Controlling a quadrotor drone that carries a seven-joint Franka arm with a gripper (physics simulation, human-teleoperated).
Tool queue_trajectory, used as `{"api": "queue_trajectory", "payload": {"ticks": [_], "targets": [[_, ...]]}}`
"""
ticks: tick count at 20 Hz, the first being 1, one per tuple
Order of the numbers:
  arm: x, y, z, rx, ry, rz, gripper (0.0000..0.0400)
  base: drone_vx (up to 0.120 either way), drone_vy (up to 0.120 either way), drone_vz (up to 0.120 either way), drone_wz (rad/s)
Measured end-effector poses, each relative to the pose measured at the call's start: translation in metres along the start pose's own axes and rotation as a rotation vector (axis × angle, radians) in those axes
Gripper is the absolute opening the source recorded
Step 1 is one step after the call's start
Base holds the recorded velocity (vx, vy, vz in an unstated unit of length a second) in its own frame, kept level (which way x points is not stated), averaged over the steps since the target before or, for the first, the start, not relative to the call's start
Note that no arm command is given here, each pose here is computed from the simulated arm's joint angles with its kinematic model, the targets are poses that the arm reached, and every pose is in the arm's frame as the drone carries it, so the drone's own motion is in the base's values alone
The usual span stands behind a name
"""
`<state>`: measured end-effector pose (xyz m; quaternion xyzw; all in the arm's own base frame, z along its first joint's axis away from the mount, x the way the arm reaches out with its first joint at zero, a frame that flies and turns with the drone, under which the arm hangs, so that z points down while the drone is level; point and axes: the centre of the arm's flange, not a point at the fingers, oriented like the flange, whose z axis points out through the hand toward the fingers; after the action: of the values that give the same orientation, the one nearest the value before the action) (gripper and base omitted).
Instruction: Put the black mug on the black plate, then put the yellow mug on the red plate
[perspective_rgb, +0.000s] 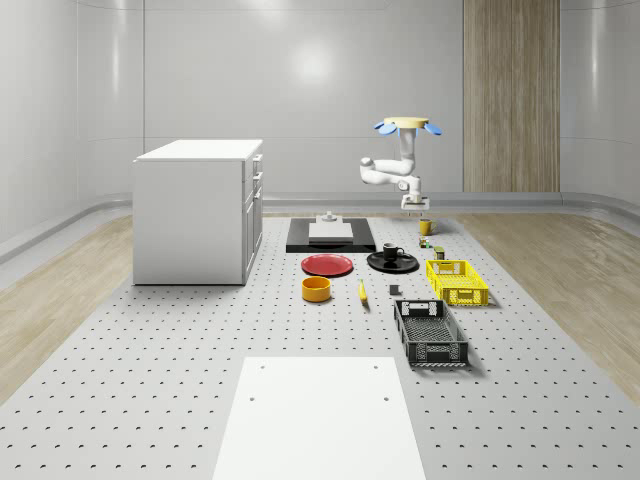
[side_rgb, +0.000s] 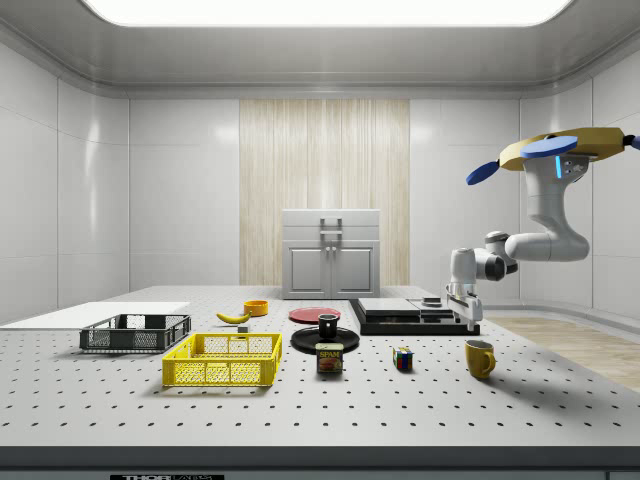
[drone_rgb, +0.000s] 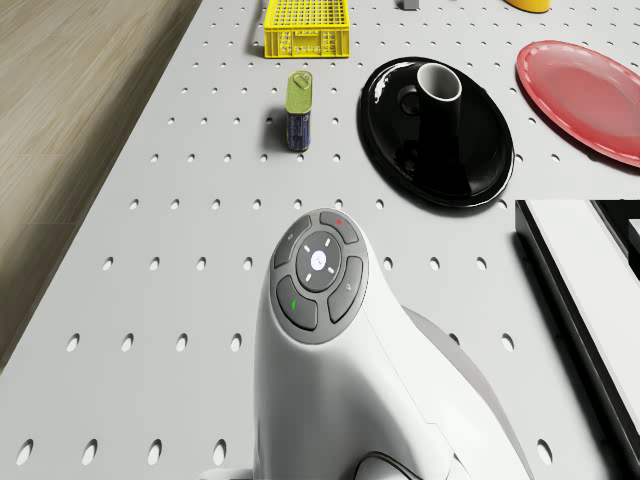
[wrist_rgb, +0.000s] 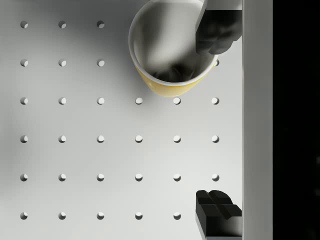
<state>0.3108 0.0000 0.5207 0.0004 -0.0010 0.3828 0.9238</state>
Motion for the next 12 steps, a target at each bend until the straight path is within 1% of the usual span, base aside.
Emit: {"api": "queue_trajectory", "payload": {"ticks": [3,4,12], "targets": [[0.0000,0.0000,0.0000,0.000,0.000,0.000,0.0400,-0.120,0.120,0.000,0.000],[0.0000,0.0000,0.0000,0.000,0.000,0.000,0.0400,-0.040,0.040,0.000,0.000],[0.0000,0.0000,0.0000,0.000,0.000,0.000,0.0400,0.000,0.000,0.000,0.000]]}}
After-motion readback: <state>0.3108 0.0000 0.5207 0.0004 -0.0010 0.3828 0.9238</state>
